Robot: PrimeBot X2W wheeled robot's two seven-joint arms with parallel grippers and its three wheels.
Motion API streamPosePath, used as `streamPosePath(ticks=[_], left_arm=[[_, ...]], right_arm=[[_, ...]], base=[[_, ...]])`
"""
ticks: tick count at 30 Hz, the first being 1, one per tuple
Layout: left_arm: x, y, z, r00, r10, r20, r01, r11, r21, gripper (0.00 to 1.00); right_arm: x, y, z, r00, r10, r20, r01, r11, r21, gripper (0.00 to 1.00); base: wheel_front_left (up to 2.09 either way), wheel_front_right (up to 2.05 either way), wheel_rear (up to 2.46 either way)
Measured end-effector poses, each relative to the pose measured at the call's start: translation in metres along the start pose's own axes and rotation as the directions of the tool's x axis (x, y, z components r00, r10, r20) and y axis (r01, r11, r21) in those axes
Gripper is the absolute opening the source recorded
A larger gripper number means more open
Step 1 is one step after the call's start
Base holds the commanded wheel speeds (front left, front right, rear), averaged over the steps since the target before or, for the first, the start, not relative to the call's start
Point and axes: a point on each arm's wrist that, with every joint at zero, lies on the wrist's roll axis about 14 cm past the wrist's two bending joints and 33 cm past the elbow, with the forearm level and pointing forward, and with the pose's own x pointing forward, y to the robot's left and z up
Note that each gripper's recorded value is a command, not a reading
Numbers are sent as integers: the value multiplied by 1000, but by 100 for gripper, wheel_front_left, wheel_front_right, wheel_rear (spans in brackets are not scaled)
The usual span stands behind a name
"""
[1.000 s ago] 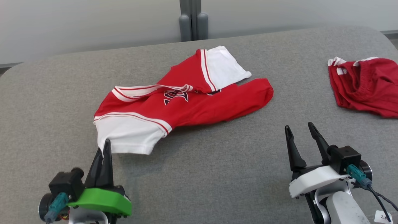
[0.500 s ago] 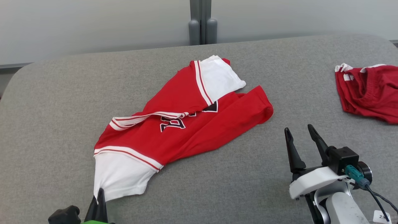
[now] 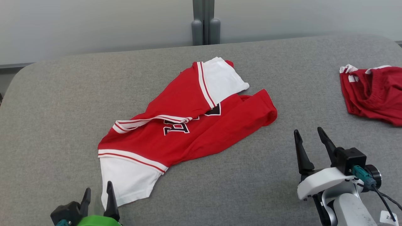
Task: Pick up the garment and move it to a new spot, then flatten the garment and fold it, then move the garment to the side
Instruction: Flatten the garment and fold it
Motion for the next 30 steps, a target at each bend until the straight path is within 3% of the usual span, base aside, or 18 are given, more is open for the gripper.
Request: streamPosePath(ticks=[7, 14, 27, 29, 30], left_arm=[[9, -19, 42, 989, -62, 133, 59, 998, 28, 100], [12, -38, 50, 981, -110, 158, 106, 994, 35, 100], [11, -18, 38, 991, -40, 129, 38, 999, 22, 100], [10, -14, 36, 992, -28, 125, 25, 999, 21, 100], [10, -13, 36, 992, -22, 123, 20, 1000, 21, 100]], right_arm=[[12, 0, -2, 1000, 13, -19, -14, 997, -79, 100], [49, 10, -16, 992, 49, -120, -68, 985, -157, 100], [88, 25, -64, 944, 108, -311, -168, 970, -173, 100], [91, 30, -68, 939, 120, -322, -180, 970, -164, 44], [92, 33, -70, 937, 126, -326, -185, 970, -157, 32]], base=[[0, 0, 0], [0, 0, 0], [0, 0, 0], [0, 0, 0], [0, 0, 0]])
